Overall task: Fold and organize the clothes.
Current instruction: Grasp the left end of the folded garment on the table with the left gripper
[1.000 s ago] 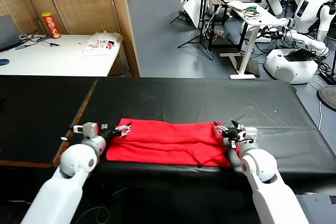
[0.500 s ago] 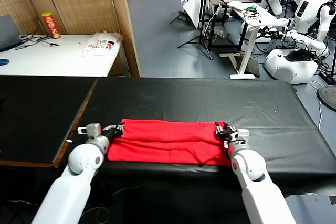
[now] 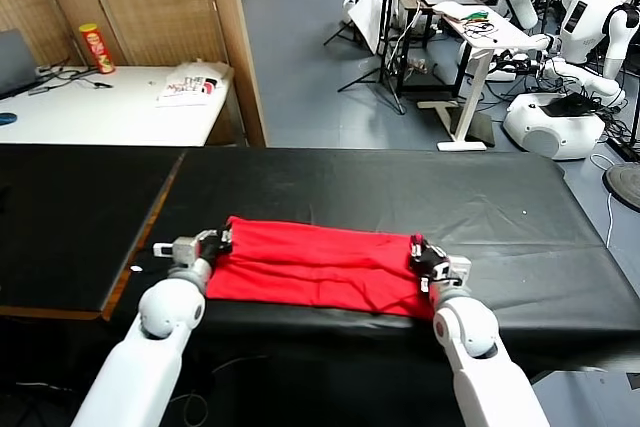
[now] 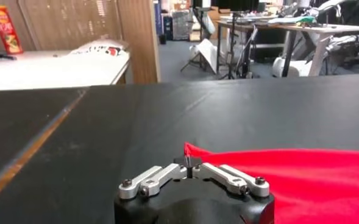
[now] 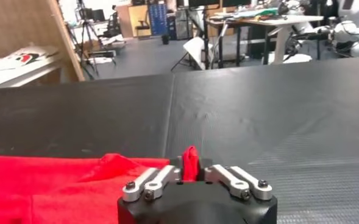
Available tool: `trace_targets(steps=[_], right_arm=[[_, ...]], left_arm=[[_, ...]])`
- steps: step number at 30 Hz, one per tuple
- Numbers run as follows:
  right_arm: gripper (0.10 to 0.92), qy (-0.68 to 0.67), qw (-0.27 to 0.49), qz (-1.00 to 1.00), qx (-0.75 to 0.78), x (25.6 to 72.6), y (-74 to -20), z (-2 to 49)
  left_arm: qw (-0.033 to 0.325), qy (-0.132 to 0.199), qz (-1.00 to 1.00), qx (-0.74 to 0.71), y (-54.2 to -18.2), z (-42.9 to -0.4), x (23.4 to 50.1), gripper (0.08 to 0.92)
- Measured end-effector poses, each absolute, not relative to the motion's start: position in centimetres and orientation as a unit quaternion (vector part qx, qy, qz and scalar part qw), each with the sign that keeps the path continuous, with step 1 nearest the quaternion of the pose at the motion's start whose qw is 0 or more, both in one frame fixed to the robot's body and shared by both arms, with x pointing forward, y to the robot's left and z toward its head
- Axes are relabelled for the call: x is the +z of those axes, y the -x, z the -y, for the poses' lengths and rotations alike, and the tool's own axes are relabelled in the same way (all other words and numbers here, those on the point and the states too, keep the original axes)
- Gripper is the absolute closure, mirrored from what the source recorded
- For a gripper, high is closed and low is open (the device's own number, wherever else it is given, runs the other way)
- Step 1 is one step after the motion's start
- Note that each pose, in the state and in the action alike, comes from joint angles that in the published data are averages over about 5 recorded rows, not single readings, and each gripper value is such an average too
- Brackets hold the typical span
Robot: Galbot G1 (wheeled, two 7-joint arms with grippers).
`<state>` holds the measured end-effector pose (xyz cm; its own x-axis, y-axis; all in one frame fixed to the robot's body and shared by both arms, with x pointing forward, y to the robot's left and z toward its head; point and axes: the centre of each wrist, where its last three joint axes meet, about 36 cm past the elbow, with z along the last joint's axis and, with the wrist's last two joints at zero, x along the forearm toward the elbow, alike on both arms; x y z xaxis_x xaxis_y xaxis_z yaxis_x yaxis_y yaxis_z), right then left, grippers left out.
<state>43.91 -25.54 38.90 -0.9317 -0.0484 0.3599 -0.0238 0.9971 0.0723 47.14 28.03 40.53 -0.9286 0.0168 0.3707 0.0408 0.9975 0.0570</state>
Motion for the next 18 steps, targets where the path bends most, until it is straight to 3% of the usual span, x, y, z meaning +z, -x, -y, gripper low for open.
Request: trace_targets(steps=[3,7,18], right_arm=[[0.290,-0.021,0.171,0.985,-0.030,40.1,-42.9,26.3],[0.231,-0.027,0.157,0.987,-0.028,41.6,-41.4,26.7],[0.224,-0.044,0.134,0.989,-0.035,43.7,-38.2,25.8]], left_arm=[[0.185,0.011,0.982,-0.032,-47.0,-28.7,41.2,0.411],[0.180,0.006,0.983,-0.036,-46.5,-29.7,41.8,0.236],[0.201,0.011,0.975,0.095,-43.6,-30.5,43.3,0.201]])
